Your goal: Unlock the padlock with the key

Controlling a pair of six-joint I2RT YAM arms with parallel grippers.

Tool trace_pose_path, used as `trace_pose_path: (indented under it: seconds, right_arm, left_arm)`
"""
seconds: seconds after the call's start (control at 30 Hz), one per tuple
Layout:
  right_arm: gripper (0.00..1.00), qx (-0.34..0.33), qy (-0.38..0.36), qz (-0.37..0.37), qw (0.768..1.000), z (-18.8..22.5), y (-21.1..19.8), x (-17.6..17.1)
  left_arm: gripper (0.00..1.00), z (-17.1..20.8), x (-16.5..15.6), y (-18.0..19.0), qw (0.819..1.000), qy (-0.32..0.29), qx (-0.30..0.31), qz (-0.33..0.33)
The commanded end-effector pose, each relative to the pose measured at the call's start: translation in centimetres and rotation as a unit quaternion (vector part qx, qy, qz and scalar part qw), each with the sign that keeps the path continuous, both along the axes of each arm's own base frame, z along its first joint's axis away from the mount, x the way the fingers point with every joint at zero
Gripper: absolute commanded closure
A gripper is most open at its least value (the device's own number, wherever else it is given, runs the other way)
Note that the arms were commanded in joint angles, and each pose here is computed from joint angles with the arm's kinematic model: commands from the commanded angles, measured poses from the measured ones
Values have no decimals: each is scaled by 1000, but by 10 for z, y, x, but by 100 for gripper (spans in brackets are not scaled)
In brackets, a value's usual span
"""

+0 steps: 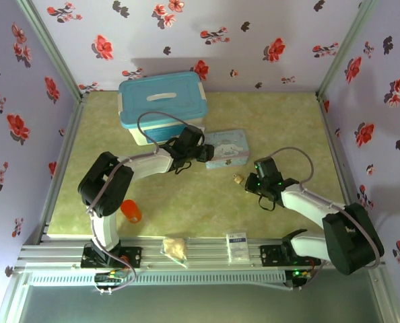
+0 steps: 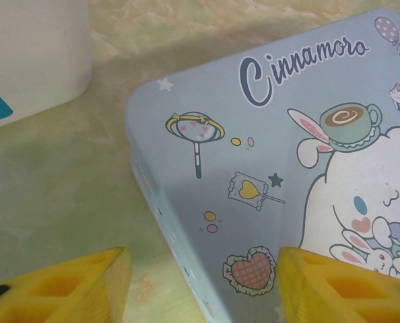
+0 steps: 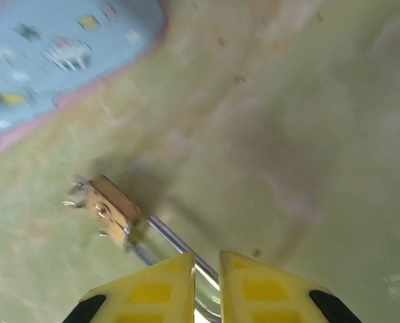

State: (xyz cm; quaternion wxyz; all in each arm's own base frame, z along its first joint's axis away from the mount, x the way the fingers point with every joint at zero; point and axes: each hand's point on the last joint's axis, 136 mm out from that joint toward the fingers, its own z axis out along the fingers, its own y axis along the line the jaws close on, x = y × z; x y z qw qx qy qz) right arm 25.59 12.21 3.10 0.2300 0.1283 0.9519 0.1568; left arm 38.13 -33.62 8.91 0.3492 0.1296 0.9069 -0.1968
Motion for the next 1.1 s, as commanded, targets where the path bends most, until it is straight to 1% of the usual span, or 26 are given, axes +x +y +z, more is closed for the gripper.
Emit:
trace_pose_path:
  seconds: [0.0, 0.1, 0.17, 0.3, 0.4, 0.47, 0.6, 0.63, 0.7, 0.8, 0.97, 1.07]
  right_arm:
    - [77, -29, 35, 18, 999, 0, -9, -17]
    - [60, -17, 1, 21, 1000, 16, -6, -10]
    - [54, -23, -18, 33, 999, 23, -4, -3]
    - [52, -50, -15, 66, 996, 35, 8, 12]
    - [50, -65, -23, 100, 993, 39, 31, 22]
    - [47, -98, -27, 117, 988, 35, 40, 30]
    - [46, -179, -3, 118, 977, 14, 35, 49]
    - [46, -191, -1, 115, 975, 10, 35, 53]
    - [46, -179, 5, 120, 976, 1, 46, 56]
    - [47, -151, -3, 136, 979, -8, 70, 55]
    - [50, -161, 9, 168, 972, -23, 85, 30]
    - [51, -163, 14, 169, 972, -25, 82, 14]
  left_arm:
    - [41, -30, -10, 24, 998, 37, 56, 2]
    - [41, -24, -10, 24, 998, 34, 51, 1]
    - [41, -18, -9, 23, 998, 29, 48, -1]
    - [40, -4, -8, 22, 999, 17, 45, -6]
    - [40, 4, -8, 22, 999, 13, 39, -5]
    - [40, 7, -10, 25, 999, 11, 34, -2]
    - [40, 15, -16, 31, 1000, 8, 23, 3]
    - [40, 17, -18, 33, 1000, 6, 21, 4]
    - [39, 21, -21, 37, 1000, 5, 18, 7]
    - [39, 27, -25, 43, 1000, 0, 13, 10]
    - [39, 27, -29, 48, 1000, 1, 9, 13]
    - [39, 25, -30, 49, 1000, 3, 8, 16]
